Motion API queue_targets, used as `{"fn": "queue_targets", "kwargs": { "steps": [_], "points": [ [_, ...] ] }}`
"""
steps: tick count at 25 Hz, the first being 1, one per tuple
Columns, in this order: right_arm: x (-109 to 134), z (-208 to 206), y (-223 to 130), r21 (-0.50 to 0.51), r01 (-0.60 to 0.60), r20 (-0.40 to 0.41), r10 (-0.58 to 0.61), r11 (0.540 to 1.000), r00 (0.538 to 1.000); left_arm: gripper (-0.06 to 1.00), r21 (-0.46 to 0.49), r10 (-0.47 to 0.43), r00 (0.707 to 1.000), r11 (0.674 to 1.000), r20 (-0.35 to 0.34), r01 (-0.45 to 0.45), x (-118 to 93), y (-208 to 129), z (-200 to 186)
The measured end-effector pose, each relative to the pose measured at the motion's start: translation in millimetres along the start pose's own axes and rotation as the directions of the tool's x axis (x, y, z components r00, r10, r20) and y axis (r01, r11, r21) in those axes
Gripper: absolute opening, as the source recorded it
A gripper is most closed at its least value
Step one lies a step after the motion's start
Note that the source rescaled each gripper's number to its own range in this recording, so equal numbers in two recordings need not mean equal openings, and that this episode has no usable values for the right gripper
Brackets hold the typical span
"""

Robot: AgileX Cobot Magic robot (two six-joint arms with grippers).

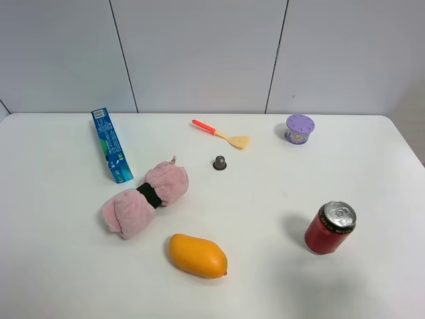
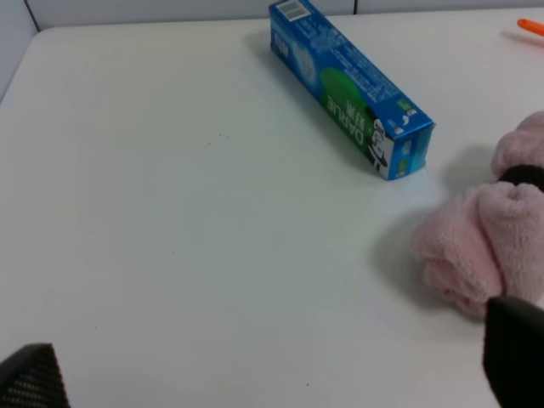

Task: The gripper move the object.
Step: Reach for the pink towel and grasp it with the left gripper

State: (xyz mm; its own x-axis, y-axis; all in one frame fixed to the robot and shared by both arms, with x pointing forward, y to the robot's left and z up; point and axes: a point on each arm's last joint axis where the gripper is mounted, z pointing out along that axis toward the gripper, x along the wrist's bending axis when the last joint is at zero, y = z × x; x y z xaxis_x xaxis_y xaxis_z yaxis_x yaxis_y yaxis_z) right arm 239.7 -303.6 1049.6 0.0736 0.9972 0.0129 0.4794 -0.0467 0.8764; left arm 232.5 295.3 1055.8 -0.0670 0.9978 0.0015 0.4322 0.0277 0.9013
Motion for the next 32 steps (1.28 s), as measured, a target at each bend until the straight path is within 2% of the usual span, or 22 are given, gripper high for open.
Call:
{"fn": "queue_targets", "kwargs": {
  "steps": [32],
  "points": [
    [-0.1,0.0,0.0,0.000,0.000,0.001,0.000,1.000,1.000,1.00,0.000,0.000,1.000,1.000,-0.001,0.000,0.1,0.0,0.0]
  ]
}}
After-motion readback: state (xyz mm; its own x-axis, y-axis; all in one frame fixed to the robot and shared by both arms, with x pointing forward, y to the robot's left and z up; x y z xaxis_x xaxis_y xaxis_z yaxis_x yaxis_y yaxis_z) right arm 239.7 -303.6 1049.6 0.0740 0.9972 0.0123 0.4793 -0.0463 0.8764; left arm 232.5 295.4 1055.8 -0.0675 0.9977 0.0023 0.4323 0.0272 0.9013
